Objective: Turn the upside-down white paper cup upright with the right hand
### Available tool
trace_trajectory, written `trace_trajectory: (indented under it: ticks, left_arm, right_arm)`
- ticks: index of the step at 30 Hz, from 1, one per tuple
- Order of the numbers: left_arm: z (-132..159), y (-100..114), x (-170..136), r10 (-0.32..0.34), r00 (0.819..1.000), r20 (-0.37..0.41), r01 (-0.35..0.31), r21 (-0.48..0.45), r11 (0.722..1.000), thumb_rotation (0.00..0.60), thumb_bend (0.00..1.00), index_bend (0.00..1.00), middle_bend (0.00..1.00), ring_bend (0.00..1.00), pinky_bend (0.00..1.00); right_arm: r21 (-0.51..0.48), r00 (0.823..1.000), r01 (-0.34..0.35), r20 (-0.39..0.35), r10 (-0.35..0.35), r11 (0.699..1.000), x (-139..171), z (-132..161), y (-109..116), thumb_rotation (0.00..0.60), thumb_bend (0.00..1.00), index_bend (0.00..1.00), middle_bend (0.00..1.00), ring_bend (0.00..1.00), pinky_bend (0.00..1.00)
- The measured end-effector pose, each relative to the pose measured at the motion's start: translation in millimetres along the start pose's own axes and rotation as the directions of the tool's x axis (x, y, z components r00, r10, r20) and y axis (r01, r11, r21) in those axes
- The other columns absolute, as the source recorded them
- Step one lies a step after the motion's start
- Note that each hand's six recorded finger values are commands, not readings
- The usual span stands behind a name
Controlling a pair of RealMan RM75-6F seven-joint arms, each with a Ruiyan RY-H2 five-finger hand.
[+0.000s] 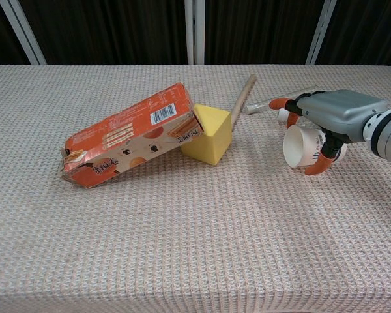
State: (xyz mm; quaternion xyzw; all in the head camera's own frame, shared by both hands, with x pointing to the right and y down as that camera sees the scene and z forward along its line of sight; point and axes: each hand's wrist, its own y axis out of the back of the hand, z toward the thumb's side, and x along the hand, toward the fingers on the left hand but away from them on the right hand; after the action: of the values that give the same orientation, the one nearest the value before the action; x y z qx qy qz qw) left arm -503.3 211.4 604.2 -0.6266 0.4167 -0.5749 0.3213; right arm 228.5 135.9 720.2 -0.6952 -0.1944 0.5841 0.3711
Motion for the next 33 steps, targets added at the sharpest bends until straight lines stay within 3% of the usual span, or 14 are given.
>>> trace_trajectory:
  ticks: [14, 20, 23, 26, 31, 33]
  left_arm:
    - [0.3, -1.5, 0.7, -0.009, 1.000, 0.008, 0.009, -0.006, 1.000, 0.600, 0.11, 0.01, 0.00, 0.00, 0.00]
    - [-1.5, -1.3, -0.5, -0.009, 1.000, 0.003, 0.009, -0.009, 1.000, 0.600, 0.11, 0.01, 0.00, 0.00, 0.00]
    - [-0.9, -2.0, 0.2, -0.012, 1.000, 0.004, 0.012, -0.008, 1.000, 0.600, 0.11, 0.01, 0.00, 0.00, 0.00]
    - [1.3, -2.6, 1.5, -0.012, 1.000, 0.011, 0.012, -0.005, 1.000, 0.600, 0.11, 0.01, 0.00, 0.00, 0.00]
    - [7.6, -3.2, 4.7, -0.010, 1.000, 0.030, 0.010, 0.007, 1.000, 0.600, 0.11, 0.01, 0.00, 0.00, 0.00]
    - [10.7, -3.1, 6.2, -0.009, 0.999, 0.037, 0.008, 0.010, 1.000, 0.600, 0.11, 0.01, 0.00, 0.00, 0.00]
  right_arm:
    - [0.006, 0.999, 0.050, 0.001, -0.050, 0.999, 0.6, 1.3, 0.4, 0.600, 0.14, 0.02, 0.41, 0.07, 0.00]
    - [-0.115, 0.996, 0.085, -0.018, -0.088, 0.990, 10.7, -2.2, 12.5, 0.600, 0.14, 0.10, 0.44, 0.10, 0.00]
    - [-0.237, 0.992, 0.108, -0.039, -0.121, 0.965, 16.8, -4.1, 18.2, 0.600, 0.14, 0.08, 0.44, 0.10, 0.00]
    - [-0.399, 0.984, 0.129, -0.061, -0.167, 0.908, 22.8, -7.4, 21.9, 0.600, 0.15, 0.04, 0.44, 0.10, 0.00]
    - [-0.679, 0.967, 0.117, -0.088, -0.239, 0.724, 31.5, -20.4, 16.1, 0.600, 0.17, 0.00, 0.42, 0.10, 0.01]
    - [-0.769, 0.960, 0.096, -0.096, -0.262, 0.632, 34.7, -28.3, 9.3, 0.600, 0.15, 0.00, 0.42, 0.10, 0.02]
